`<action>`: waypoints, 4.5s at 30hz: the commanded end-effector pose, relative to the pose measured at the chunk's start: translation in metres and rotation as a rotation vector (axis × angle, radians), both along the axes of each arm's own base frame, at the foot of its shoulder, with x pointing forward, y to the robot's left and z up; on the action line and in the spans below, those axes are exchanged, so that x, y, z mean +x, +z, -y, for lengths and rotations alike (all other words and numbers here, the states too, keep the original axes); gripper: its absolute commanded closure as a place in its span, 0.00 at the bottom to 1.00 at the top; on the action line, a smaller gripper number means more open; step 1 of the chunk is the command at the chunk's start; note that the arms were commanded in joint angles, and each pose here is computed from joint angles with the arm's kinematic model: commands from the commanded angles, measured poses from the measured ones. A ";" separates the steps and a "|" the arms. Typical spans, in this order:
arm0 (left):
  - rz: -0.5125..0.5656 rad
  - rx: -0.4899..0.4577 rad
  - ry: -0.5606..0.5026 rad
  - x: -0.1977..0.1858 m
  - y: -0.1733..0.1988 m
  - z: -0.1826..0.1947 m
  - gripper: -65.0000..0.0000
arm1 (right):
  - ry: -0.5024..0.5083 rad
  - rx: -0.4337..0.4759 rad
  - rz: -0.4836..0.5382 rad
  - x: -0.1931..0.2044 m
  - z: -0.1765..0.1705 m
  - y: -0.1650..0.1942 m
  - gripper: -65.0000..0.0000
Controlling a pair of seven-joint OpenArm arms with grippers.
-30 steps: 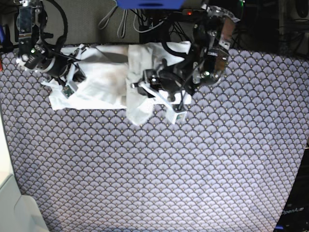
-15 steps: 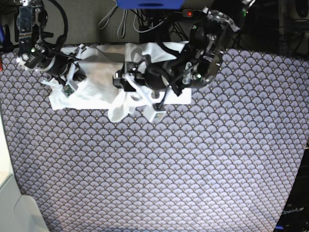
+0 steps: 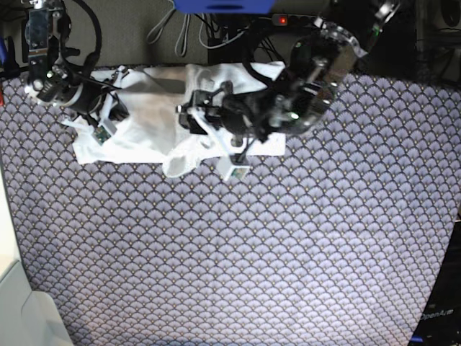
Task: Fold the T-shirt properly
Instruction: 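Lower the folded end onto the middle of the shirt with the left gripper, then move the left gripper to the new folded edge and grasp it, then hold the folded bundle with both grippers and press its ends inward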
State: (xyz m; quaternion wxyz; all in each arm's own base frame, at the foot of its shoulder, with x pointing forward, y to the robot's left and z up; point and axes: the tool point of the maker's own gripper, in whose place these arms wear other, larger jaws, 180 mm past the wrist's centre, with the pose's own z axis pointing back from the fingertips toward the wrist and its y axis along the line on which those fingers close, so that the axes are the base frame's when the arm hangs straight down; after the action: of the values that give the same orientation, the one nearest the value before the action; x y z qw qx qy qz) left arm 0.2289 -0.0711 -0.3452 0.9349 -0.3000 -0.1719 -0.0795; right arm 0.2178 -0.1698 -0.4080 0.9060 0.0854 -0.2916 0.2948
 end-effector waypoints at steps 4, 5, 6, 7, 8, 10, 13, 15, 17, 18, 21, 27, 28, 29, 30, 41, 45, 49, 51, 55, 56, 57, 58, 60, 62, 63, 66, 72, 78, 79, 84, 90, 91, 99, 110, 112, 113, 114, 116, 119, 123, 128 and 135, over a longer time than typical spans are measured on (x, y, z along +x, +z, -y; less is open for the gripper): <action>0.085 -0.001 -0.044 -0.012 0.020 0.014 0.53 | 0.002 0.008 0.032 0.005 0.001 0.008 1.00; 0.102 0.023 -0.057 -0.016 0.017 0.016 0.53 | 0.001 0.008 0.030 0.005 0.001 0.008 1.00; 0.127 0.046 -0.076 -0.019 0.016 0.019 0.53 | 0.001 0.008 0.027 0.004 0.001 0.007 1.00; 0.158 0.068 -0.089 -0.020 0.016 0.021 0.53 | 0.002 0.008 0.028 0.003 0.000 0.008 1.00; 0.193 0.088 -0.094 -0.020 0.016 0.022 0.53 | 0.003 0.008 0.028 0.003 0.000 0.008 1.00; 0.277 0.126 -0.089 -0.013 0.018 0.021 0.53 | 0.002 0.008 0.029 0.003 0.001 0.008 1.00; 0.370 0.180 -0.070 -0.014 0.017 0.021 0.53 | 0.002 0.008 0.027 0.003 0.001 0.007 1.00; 0.432 0.188 -0.013 -0.008 0.022 0.020 0.52 | 0.001 0.008 0.026 0.003 0.001 0.007 1.00; 0.473 0.182 0.033 -0.006 0.027 0.021 0.52 | 0.001 0.008 0.026 0.003 0.001 0.007 1.00; 0.492 0.174 0.048 -0.005 0.030 0.021 0.52 | 0.001 0.008 0.026 0.003 0.001 0.007 1.00; 0.513 0.136 0.070 -0.001 0.038 0.023 0.52 | 0.001 0.008 0.026 0.003 0.001 0.007 1.00; 0.519 0.030 0.119 0.006 0.053 0.028 0.52 | 0.001 0.008 0.026 0.003 0.001 0.007 1.00; 0.521 0.010 0.131 0.007 0.056 0.029 0.52 | 0.001 0.008 0.024 0.002 0.001 0.006 1.00; 0.523 -0.008 0.147 0.010 0.058 0.028 0.52 | 0.001 0.008 0.024 0.002 0.001 0.006 1.00; 0.534 -0.026 0.171 0.015 0.062 0.025 0.52 | 0.001 0.008 0.024 0.002 0.001 0.006 1.00; 0.467 -0.055 0.446 0.064 0.052 -0.073 0.53 | 0.001 0.008 0.029 0.004 0.001 0.008 1.00; 0.252 0.002 0.435 0.052 0.016 -0.106 0.53 | 0.001 0.008 0.033 0.006 0.001 0.009 1.00; 0.116 0.066 0.372 0.032 -0.006 -0.120 0.65 | 0.004 0.005 0.039 0.007 0.001 0.010 1.00; 0.077 0.087 0.359 0.027 -0.013 -0.124 0.66 | 0.004 0.004 0.039 0.007 0.002 0.010 1.00; 0.016 0.128 0.372 0.023 -0.033 -0.133 0.65 | 0.005 0.002 0.039 0.007 0.002 0.011 1.00; 0.010 0.135 0.377 0.023 -0.036 -0.135 0.65 | 0.005 0.002 0.039 0.007 0.002 0.011 1.00; 0.007 0.139 0.379 0.023 -0.037 -0.137 0.65 | 0.004 0.002 0.040 0.007 0.003 0.011 1.00; 0.007 0.139 0.380 0.023 -0.037 -0.137 0.65 | 0.004 0.002 0.040 0.007 0.003 0.011 1.00; 0.001 0.143 0.383 0.022 -0.040 -0.139 0.62 | 0.003 0.000 0.039 0.007 0.004 0.011 1.00; -0.001 0.146 0.388 0.023 -0.041 -0.140 0.53 | 0.003 0.000 0.039 0.007 0.004 0.011 1.00; 0.002 0.144 0.387 0.023 -0.040 -0.140 0.49 | 0.003 0.000 0.039 0.007 0.004 0.011 1.00; 0.006 0.125 0.388 0.023 -0.034 -0.136 0.46 | 0.004 0.000 0.035 0.005 0.003 0.010 1.00; -0.004 0.138 0.419 0.026 -0.040 -0.145 0.45 | 0.004 0.000 0.032 0.004 0.003 0.009 1.00; -0.064 0.144 0.441 0.022 -0.060 -0.140 0.46 | 0.003 0.005 0.032 0.004 0.002 0.009 1.00; -0.082 0.147 0.447 0.020 -0.066 -0.139 0.46 | 0.002 0.006 0.032 0.004 0.001 0.009 1.00; -0.152 0.167 0.472 0.013 -0.090 -0.136 0.46 | 0.002 -0.001 0.041 0.007 0.004 0.011 1.00; -0.135 0.176 0.483 0.026 -0.089 -0.142 0.73 | 0.010 -0.028 0.046 0.009 0.013 0.014 1.00; -0.132 0.179 0.484 0.029 -0.088 -0.143 0.75 | 0.013 -0.029 0.056 0.010 0.012 0.017 1.00; -0.131 0.179 0.481 0.031 -0.087 -0.143 1.00 | -0.009 -0.077 0.199 0.027 0.027 0.064 1.00; -0.105 0.199 0.484 0.037 -0.081 -0.157 1.00 | -0.112 -0.117 0.130 0.018 0.048 0.056 1.00; -0.103 0.207 0.484 0.037 -0.081 -0.161 1.00 | -0.121 -0.099 0.125 0.017 0.043 0.053 1.00; -0.103 0.208 0.484 0.037 -0.081 -0.161 1.00 | -0.124 -0.092 0.125 0.017 0.041 0.053 1.00; -0.102 0.210 0.484 0.037 -0.081 -0.162 1.00 | -0.126 -0.088 0.122 0.016 0.040 0.052 1.00; -0.102 0.211 0.485 0.037 -0.081 -0.163 1.00 | -0.127 -0.082 0.121 0.016 0.038 0.051 1.00; -0.103 0.218 0.486 0.037 -0.083 -0.164 1.00 | -0.112 -0.062 0.112 0.015 0.027 0.048 1.00; -0.107 0.221 0.485 0.034 -0.084 -0.165 1.00 | -0.075 -0.054 0.099 0.013 0.015 0.044 0.99; -0.105 0.223 0.482 0.034 -0.084 -0.165 1.00 | 0.029 -0.105 0.029 0.002 0.004 0.033 0.85; -0.104 0.222 0.482 0.034 -0.084 -0.164 1.00 | 0.078 -0.117 0.016 -0.001 -0.002 0.031 0.62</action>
State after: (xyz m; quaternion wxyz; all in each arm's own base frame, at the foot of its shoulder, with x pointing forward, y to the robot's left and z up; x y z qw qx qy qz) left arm 0.2598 0.0790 -0.4293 0.9598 -0.1743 -0.1718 0.1377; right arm 0.2104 -0.1681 -0.3860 0.9001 0.0428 -0.2606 0.3465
